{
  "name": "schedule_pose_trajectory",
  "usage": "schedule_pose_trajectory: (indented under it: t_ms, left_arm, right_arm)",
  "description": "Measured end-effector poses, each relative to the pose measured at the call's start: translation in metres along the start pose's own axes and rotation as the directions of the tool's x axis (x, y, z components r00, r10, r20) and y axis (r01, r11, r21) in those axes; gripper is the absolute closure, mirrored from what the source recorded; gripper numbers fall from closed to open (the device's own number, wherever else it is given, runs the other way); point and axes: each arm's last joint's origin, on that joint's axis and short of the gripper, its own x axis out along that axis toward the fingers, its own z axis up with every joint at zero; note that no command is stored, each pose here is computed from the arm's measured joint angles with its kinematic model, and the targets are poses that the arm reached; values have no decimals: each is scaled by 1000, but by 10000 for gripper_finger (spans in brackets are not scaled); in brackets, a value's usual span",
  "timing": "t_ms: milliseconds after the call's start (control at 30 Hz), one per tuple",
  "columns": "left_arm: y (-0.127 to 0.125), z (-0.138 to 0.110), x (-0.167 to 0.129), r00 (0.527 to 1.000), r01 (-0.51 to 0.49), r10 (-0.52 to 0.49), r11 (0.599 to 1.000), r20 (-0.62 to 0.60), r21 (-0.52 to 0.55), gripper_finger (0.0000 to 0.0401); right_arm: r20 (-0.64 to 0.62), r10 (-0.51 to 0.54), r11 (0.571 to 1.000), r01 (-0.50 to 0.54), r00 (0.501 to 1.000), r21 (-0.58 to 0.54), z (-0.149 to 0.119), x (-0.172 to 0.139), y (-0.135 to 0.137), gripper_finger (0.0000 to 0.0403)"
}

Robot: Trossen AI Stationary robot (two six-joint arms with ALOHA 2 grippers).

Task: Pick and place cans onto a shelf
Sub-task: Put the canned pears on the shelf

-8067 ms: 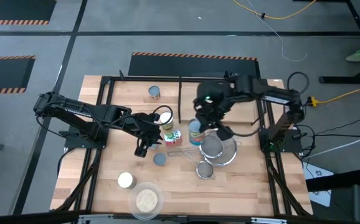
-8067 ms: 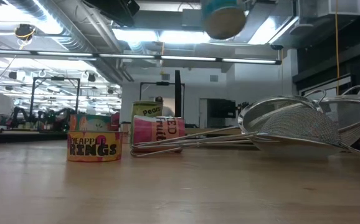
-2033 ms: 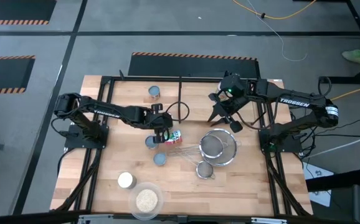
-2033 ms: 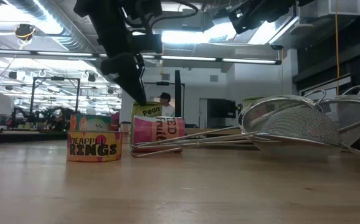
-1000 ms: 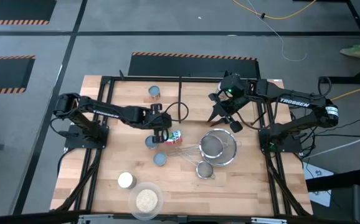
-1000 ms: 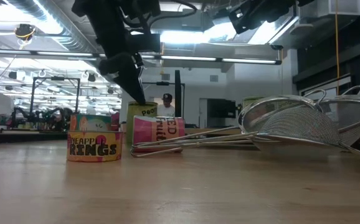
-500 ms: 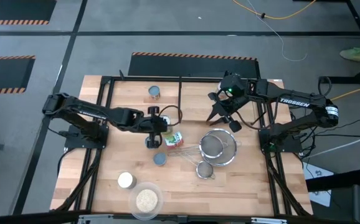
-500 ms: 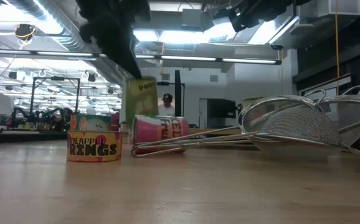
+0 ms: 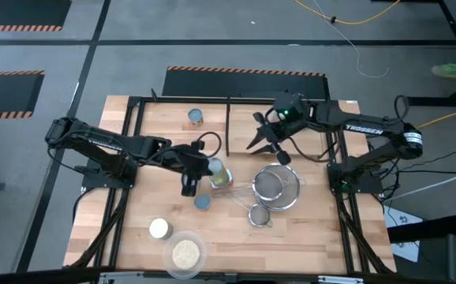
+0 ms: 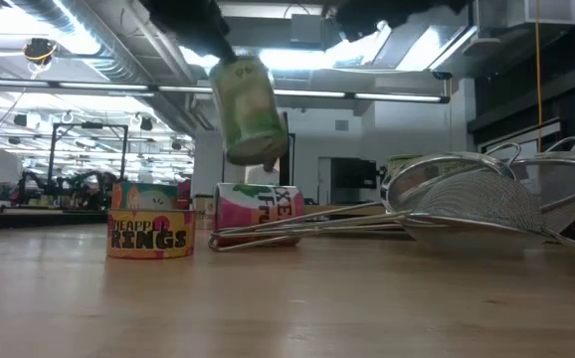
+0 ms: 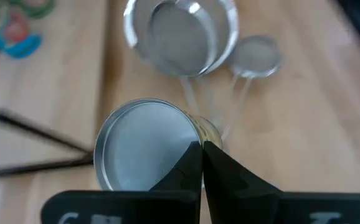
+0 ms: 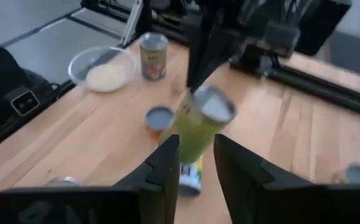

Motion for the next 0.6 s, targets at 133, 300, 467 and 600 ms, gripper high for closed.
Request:
schedule_pose_trajectory:
  t_ms: [133,300,467,600]
  left_arm:
    - [-1,2,5,998,64,-64,998,21,-3,401]
    - [-1,5,4,994,96,-95,995,46,-3,401]
    - [-1,5,4,993,104,-104,995,52,-3,401]
    - [-1,5,4,993,104,-104,995,52,-3,401]
  right_arm:
    - [37,18,999,-17,999,-42,3,18,0,299]
    - [63,52,996,-47,997,-80,4,43,1,299]
    - [75,76,992,-69,994,-101,2,63,3,299]
    - [83,90,990,-80,992,-113,-2,79,2,299]
